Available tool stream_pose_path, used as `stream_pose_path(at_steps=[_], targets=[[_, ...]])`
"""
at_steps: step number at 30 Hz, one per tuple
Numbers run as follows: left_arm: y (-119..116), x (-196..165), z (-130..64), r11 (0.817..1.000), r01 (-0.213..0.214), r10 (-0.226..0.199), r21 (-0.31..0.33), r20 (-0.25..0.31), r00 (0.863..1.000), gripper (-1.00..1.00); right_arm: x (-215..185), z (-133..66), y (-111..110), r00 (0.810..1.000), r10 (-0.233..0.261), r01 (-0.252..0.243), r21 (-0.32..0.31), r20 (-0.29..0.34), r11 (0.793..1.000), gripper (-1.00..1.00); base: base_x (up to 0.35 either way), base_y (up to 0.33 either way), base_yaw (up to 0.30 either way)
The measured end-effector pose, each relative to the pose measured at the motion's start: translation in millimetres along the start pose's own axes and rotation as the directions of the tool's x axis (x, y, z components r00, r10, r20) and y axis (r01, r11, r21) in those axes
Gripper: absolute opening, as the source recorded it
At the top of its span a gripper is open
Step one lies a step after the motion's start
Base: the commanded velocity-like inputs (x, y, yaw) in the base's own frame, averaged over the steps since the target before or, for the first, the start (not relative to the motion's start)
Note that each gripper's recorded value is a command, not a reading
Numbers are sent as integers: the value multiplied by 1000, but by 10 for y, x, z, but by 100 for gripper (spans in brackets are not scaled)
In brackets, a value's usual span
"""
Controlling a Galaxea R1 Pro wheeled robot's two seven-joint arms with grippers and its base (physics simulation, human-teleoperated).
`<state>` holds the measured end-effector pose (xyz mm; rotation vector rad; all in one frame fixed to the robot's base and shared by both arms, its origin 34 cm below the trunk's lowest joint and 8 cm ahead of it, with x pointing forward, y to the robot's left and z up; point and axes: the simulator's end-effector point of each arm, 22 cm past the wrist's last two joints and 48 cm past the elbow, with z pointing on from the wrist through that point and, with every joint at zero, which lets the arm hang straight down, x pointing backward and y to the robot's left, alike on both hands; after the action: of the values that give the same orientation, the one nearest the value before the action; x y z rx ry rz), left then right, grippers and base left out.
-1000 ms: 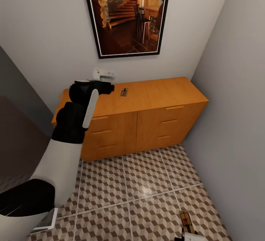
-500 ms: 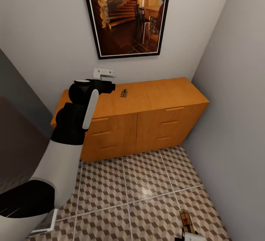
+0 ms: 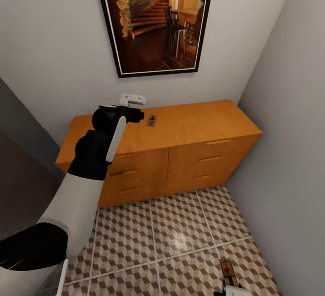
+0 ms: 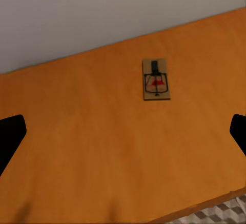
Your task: Take the four mousetraps from the cabinet in the bathroom and place them on the bathroom floor. Make sure all four end up on the same floor surface, and ensure that at least two of them are either under or directly next to the same bathroom sink.
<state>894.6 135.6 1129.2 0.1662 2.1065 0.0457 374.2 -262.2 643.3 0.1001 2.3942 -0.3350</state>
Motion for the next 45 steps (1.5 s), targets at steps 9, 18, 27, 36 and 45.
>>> stream_pose_path(at_steps=[9,18,27,36,45], targets=[[-31,286,151,1000,-13,13,2,-74,997,100,0,2,-6,1000,0,0,1,0,1000,-100,184,0,0],[-131,624,226,1000,-23,26,20,-136,990,100,0,3,-6,1000,0,0,1,0,1000,-100,66,0,0],[-267,761,228,997,13,-1,70,-160,987,100,0,3,-6,1000,0,0,1,0,1000,-100,3,0,0],[-503,784,197,981,100,-70,164,-180,981,100,0,4,-9,1000,-1,1,1,0,1000,-100,0,0,0],[-514,802,227,979,113,-82,169,-178,981,100,3,4,-6,1000,-1,1,1,-1,1000,-100,0,0,0]])
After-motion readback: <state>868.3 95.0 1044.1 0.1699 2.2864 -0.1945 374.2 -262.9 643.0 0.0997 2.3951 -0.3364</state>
